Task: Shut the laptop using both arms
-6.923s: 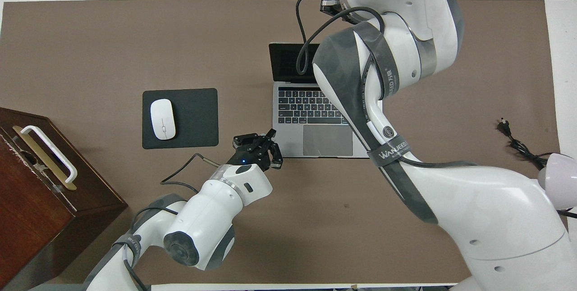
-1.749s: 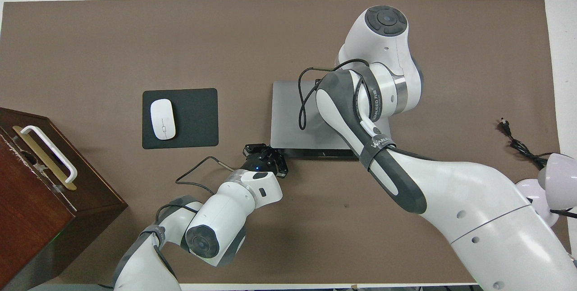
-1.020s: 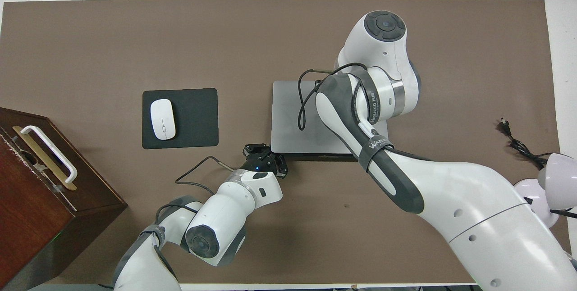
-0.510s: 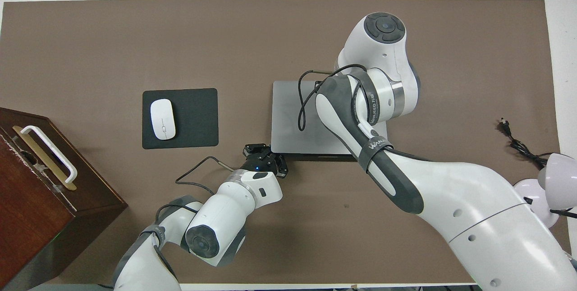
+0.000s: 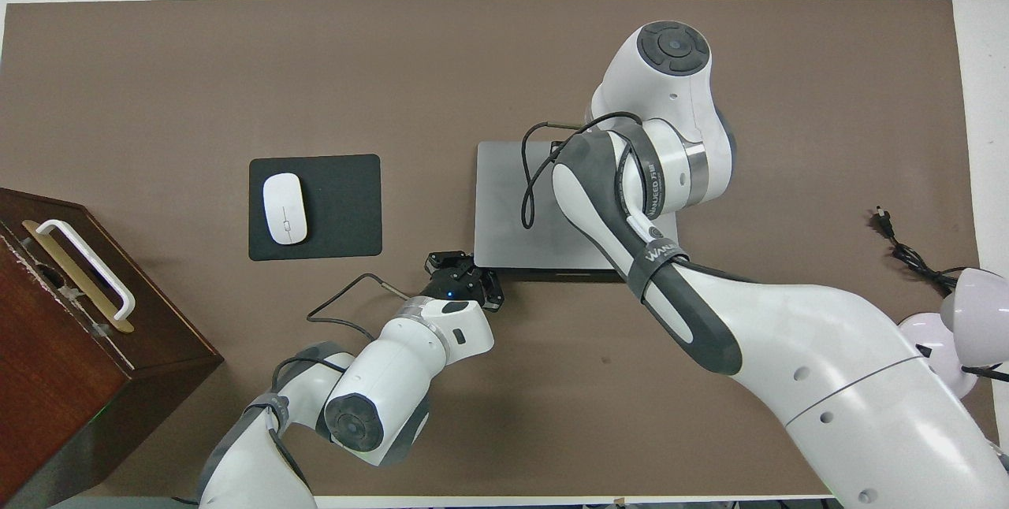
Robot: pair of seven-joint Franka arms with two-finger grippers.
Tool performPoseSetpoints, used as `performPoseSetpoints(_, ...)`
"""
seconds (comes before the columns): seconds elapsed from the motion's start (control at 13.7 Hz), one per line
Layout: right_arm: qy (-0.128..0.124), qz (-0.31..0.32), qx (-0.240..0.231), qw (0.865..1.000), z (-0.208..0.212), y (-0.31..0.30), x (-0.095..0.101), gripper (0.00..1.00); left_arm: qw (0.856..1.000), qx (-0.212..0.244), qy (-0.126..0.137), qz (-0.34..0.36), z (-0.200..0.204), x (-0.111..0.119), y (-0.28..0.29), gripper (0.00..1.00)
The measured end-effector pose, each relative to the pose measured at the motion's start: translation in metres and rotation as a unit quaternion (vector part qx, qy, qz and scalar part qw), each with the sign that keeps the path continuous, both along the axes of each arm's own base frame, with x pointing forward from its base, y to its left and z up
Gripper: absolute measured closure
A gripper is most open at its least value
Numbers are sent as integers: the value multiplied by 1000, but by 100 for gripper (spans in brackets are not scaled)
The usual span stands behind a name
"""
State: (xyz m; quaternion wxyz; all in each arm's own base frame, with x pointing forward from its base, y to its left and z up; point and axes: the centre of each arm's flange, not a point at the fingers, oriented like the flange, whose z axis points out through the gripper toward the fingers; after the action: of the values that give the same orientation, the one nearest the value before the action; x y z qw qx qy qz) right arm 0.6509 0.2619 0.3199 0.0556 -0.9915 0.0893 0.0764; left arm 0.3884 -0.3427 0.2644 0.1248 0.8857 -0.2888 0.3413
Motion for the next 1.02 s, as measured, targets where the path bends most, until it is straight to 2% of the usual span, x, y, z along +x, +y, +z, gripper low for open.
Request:
performPoseSetpoints(0.66, -8, -7, 10, 1000, 22, -4, 2, 99, 1000, 0, 0, 0, 0, 0, 0, 99)
performPoseSetpoints(0.87, -31, -22, 12, 999, 50, -26, 11, 99, 1000, 0, 0, 0, 0, 0, 0, 99)
performPoseSetpoints(1.02, -61, -17, -9, 998, 77, -48, 18, 99, 1000, 0, 0, 0, 0, 0, 0, 99)
